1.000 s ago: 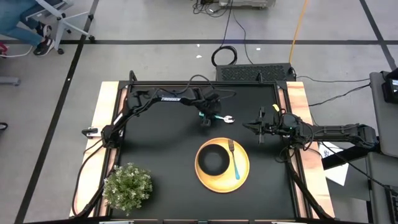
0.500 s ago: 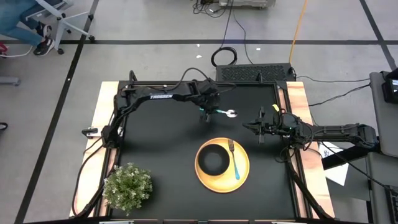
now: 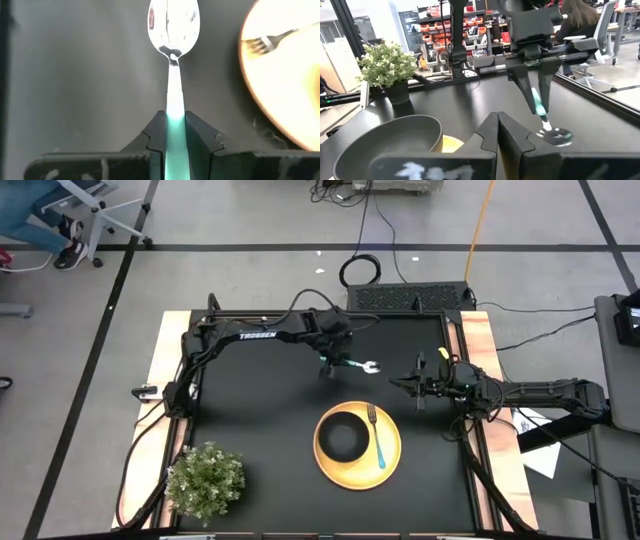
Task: Set table place
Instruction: Put the blue spoon into the black bowl
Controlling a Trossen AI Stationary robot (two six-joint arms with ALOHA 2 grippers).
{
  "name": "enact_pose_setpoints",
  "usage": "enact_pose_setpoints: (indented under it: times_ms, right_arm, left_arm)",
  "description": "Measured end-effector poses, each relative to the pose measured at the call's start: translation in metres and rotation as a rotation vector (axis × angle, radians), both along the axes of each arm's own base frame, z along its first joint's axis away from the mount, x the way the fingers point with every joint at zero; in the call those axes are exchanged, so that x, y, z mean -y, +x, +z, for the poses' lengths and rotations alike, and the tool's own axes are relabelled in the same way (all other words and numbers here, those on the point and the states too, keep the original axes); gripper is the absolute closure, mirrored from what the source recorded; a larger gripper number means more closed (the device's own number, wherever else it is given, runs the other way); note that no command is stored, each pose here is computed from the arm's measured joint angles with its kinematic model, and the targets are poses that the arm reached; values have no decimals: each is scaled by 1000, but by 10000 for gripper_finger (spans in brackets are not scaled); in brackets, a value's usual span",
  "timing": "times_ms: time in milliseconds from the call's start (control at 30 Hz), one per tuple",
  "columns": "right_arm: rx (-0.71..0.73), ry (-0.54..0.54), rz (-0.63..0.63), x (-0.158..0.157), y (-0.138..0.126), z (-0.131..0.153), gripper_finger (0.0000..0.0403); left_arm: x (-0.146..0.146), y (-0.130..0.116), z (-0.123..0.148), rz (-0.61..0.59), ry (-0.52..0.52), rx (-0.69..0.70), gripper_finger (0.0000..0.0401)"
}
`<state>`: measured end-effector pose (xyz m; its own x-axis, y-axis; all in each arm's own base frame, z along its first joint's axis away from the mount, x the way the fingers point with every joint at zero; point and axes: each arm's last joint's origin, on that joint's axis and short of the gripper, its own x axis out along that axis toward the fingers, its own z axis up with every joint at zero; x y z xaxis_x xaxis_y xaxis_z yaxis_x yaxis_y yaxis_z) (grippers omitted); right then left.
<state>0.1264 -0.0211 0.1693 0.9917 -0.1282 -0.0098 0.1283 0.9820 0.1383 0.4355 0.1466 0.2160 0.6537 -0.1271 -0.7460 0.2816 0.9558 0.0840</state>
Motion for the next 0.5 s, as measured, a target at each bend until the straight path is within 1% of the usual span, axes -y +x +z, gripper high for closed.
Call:
enact_pose_setpoints:
  times_ms: [133, 500]
  right_arm:
    - [1, 6, 0, 0, 0, 0, 403]
    - [-3, 16, 1, 0, 0, 0, 403]
  left_arm:
    - [1, -5, 10, -12, -29, 10, 353]
    - [-2, -27, 60, -20, 31, 118, 353]
